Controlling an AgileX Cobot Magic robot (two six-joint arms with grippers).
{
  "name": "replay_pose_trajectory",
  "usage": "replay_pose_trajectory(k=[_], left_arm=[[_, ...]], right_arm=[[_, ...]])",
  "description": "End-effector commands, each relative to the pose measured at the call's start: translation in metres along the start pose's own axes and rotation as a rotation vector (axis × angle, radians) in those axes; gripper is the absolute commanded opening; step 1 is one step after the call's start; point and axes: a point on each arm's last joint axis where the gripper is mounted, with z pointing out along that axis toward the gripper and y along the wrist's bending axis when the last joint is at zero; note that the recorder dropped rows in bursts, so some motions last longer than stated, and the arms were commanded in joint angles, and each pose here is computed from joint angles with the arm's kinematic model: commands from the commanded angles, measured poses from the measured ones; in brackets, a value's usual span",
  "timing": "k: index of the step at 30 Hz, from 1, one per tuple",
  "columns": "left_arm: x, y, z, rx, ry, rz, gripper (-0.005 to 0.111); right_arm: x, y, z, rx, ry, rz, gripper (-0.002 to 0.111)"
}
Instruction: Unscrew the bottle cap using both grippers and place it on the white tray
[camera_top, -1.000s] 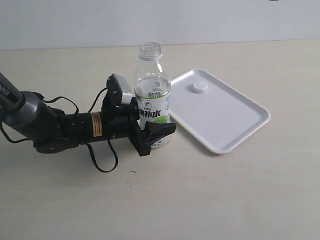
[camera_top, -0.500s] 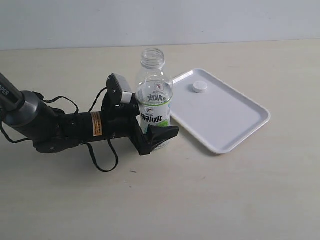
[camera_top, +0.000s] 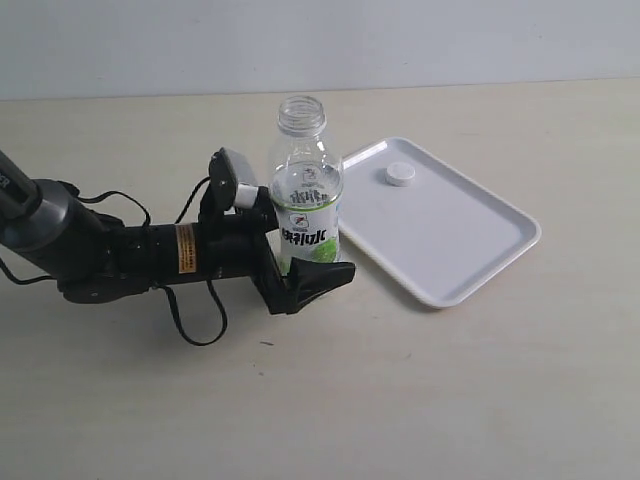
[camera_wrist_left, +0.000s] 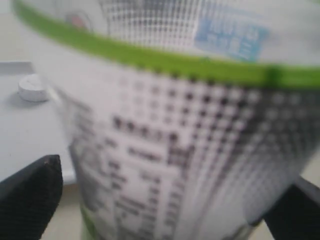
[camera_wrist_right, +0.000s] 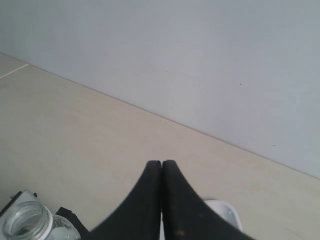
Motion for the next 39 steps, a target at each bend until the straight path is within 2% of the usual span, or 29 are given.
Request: replay_pose_trajectory(k=[1, 10, 19, 21, 23, 24, 26, 28, 30, 32, 35, 39], left_arm=[[0.0, 0.002, -0.015, 0.001, -0.03, -0.034, 0.105], [-0.008, 0.001, -0.052, -0.043, -0.015, -0.041, 0.105], [-0.01, -0.004, -0.095, -0.138, -0.006, -0.093, 0.105], [-0.011, -0.006, -0.101, -0.162, -0.008, -0.095, 0.101], [-0.013, -0.009, -0.107, -0.197, -0.017, -0.127, 0.088], [-0.013, -0.011, -0.109, -0.208, -0.019, -0.144, 0.077], [-0.016, -0.015, -0.112, -0.228, -0.027, -0.163, 0.049], [-0.018, -0.02, -0.115, -0.229, -0.029, -0.177, 0.006], [-0.022, -0.024, -0.118, -0.237, -0.033, -0.163, 0.002], [-0.026, -0.025, -0.122, -0.287, -0.036, -0.169, 0.0], [-0.03, -0.019, -0.135, -0.474, -0.001, -0.222, 0.0], [-0.034, -0.006, -0.163, -0.844, 0.05, -0.415, 0.0]], right_arm=[[0.0, -0.001, -0.003, 0.008, -0.001, -0.012, 0.0], [0.0, -0.002, -0.003, 0.014, -0.004, -0.019, 0.0], [0.0, -0.003, -0.003, 0.033, -0.005, -0.033, 0.0], [0.0, -0.003, -0.003, 0.033, -0.005, -0.033, 0.0], [0.0, -0.003, -0.003, 0.033, -0.005, -0.033, 0.0], [0.0, -0.003, -0.003, 0.033, -0.005, -0.033, 0.0], [0.0, -0.003, -0.003, 0.033, -0.005, -0.033, 0.0], [0.0, -0.003, -0.003, 0.033, -0.005, -0.033, 0.0], [0.0, -0.003, -0.003, 0.033, -0.005, -0.033, 0.0], [0.0, -0.003, -0.003, 0.033, -0.005, -0.028, 0.0], [0.0, -0.003, -0.003, 0.029, -0.004, -0.026, 0.0], [0.0, -0.003, -0.003, 0.029, -0.004, -0.026, 0.0]])
